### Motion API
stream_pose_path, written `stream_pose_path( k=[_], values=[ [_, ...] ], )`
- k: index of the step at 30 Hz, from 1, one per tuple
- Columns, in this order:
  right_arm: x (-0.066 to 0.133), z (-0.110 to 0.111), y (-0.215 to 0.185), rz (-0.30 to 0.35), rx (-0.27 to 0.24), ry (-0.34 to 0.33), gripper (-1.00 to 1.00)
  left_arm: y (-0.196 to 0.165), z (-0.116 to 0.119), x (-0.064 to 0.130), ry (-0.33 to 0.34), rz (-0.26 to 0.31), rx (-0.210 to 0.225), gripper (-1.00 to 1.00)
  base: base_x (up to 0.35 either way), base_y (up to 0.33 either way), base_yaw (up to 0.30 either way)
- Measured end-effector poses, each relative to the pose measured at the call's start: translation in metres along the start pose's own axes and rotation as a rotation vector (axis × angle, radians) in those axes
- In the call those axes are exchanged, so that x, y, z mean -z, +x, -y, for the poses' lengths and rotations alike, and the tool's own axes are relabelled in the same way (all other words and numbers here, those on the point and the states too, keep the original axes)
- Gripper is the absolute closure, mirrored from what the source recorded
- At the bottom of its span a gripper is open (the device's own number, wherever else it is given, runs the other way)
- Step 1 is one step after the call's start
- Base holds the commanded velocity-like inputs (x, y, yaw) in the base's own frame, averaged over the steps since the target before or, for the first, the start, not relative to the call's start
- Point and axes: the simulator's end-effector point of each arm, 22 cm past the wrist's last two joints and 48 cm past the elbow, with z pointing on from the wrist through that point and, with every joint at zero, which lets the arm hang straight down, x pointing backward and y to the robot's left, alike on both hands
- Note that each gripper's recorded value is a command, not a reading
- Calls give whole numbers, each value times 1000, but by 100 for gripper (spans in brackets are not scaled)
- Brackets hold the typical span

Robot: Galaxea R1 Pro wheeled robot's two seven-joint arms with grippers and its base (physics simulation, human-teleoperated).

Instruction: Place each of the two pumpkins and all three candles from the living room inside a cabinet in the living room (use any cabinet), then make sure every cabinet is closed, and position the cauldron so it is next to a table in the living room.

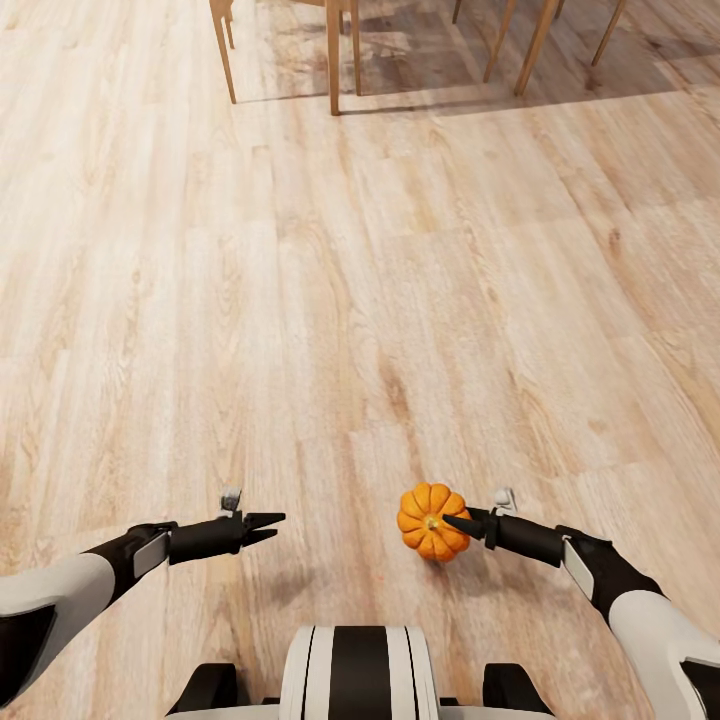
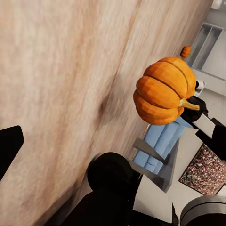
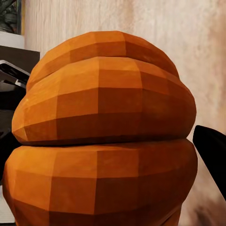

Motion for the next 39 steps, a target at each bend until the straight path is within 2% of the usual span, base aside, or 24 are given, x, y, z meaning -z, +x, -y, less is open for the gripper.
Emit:
stream_pose_path(
  k=[8, 15, 18, 19, 22, 24, 26, 31, 33, 35, 39],
  values=[
    [0, -10, -9, 13, 17, -3, 100, -5, 14, 2, 5, 6, -28, -100, 0, 0, 0],
    [2, -4, -22, 27, 41, 69, 100, -9, 30, 3, 15, 10, -55, -100, 0, 0, 0],
    [5, 5, -31, 39, 60, 130, 100, -15, 44, -5, 33, 13, -74, -100, 0, 0, 0],
    [6, 7, -36, 45, 68, 148, 100, -20, 49, -5, 35, 18, -85, -100, 0, 0, 0],
    [12, 13, -71, 86, 139, 220, 100, -56, 81, -8, 55, 47, -152, -100, 0, 0, 0],
    [15, 9, -99, 120, 202, 251, 100, -82, 101, -2, 58, 71, -199, -100, 0, 0, 0],
    [18, 6, -114, 137, 237, 267, 100, -101, 116, 4, 55, 90, -238, -100, 0, 0, 0],
    [37, 2, -143, 210, 256, 298, 100, -145, 157, 21, 51, 144, -333, -100, 0, 0, 0],
    [44, -1, -153, 239, 261, 305, 100, -152, 165, 27, 47, 151, -357, -100, 0, 0, 0],
    [50, -5, -165, 261, 279, 309, 100, -151, 167, 30, 32, 143, -373, -100, 0, 0, -7],
    [57, -12, -175, 277, 309, 328, 100, -132, 156, 32, -49, 39, -428, -100, 0, 0, -118]
  ],
)
